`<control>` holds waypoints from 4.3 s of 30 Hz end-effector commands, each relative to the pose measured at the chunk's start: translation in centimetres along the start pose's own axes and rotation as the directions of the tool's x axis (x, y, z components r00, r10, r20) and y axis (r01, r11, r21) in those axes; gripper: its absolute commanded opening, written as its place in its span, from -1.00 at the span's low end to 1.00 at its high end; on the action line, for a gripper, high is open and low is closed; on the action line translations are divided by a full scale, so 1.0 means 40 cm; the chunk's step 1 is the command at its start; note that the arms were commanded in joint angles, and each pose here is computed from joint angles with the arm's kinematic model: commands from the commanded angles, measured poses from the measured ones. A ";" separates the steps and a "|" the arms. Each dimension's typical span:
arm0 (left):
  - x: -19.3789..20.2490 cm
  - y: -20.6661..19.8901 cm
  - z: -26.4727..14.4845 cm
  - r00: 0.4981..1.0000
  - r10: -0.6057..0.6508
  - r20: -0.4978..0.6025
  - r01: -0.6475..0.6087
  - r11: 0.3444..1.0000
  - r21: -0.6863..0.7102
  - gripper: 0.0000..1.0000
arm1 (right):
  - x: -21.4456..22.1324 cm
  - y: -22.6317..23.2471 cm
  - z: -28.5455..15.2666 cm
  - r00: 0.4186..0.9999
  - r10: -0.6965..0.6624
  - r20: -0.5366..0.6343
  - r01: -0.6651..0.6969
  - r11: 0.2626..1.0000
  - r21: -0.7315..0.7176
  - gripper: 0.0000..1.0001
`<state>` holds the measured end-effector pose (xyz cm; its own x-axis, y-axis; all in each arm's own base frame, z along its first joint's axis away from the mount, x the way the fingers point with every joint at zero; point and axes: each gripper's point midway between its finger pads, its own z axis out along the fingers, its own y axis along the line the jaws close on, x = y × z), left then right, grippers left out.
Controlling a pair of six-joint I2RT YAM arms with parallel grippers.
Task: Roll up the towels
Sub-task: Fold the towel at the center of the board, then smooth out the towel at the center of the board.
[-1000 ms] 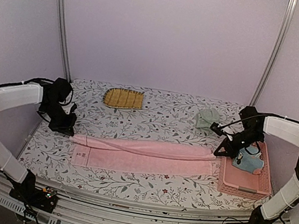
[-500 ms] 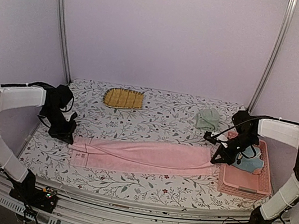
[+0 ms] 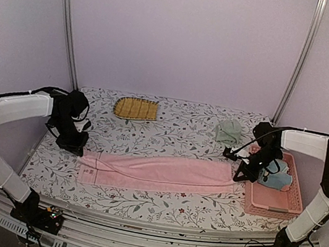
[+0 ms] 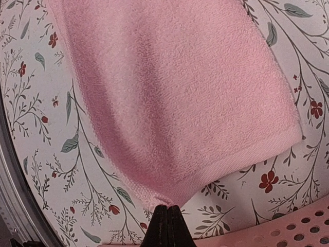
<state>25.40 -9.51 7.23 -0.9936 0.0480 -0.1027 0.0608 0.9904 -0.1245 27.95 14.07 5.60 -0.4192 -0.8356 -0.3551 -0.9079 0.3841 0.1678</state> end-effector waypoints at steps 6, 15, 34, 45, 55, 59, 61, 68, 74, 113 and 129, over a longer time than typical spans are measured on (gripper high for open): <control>-0.141 -0.041 -0.187 0.917 0.189 0.350 -0.142 0.977 -0.156 -1.00 | -0.013 -0.053 -0.014 0.998 -0.030 -0.047 0.033 0.998 0.055 -0.95; -0.089 -0.032 -0.120 0.965 0.154 0.212 -0.126 0.982 -0.142 -1.00 | -0.007 -0.056 -0.011 0.998 -0.035 -0.061 0.039 0.998 0.057 -0.95; 0.018 -0.027 -0.025 0.993 0.088 -0.075 -0.096 0.989 -0.115 -0.37 | -0.010 0.060 -0.026 0.990 -0.118 -0.073 0.108 0.986 -0.129 -0.38; -0.103 -0.080 -0.067 0.993 0.062 0.100 -0.062 0.998 0.001 -0.41 | -0.181 -0.103 -0.055 0.997 0.004 0.076 -0.008 0.999 0.052 -0.35; -0.109 -0.074 0.111 0.998 0.004 0.063 -0.005 1.000 0.019 -0.83 | -0.169 -0.208 0.048 0.974 0.227 0.016 -0.228 0.969 0.095 -0.43; -0.075 -0.025 0.161 1.000 -0.020 0.012 0.020 0.997 -0.070 -0.83 | -0.131 -0.216 0.086 0.963 0.265 -0.042 -0.259 0.960 0.105 -0.37; -0.064 0.004 0.173 0.999 -0.044 0.004 0.044 0.992 -0.115 -0.82 | -0.117 -0.216 0.100 0.960 0.273 -0.063 -0.266 0.959 0.103 -0.34; -0.046 0.064 0.195 0.996 -0.084 0.000 0.082 0.974 -0.212 -0.80 | -0.077 -0.305 0.115 0.936 0.332 -0.115 -0.290 0.916 0.278 -0.31; -0.052 0.048 0.204 0.996 -0.087 0.003 0.087 0.981 -0.174 -0.80 | -0.109 -0.371 0.091 0.930 0.361 -0.074 -0.311 0.877 0.367 -0.26; -0.171 -0.110 0.032 0.885 -0.135 0.445 0.012 0.963 0.268 -1.00 | -0.182 -0.331 0.133 0.925 0.377 -0.051 -0.362 0.913 0.187 -0.94; -0.151 -0.107 0.058 0.907 -0.132 0.400 0.025 0.965 0.260 -0.87 | -0.279 -0.379 0.039 0.936 0.349 0.045 -0.349 0.907 0.236 -0.78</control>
<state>31.78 -14.56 6.95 -0.8537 -0.1460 -0.4999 0.0687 0.9200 -0.3860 46.46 17.49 2.40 -0.7137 -0.6492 -0.2630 -0.6811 0.7308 0.0444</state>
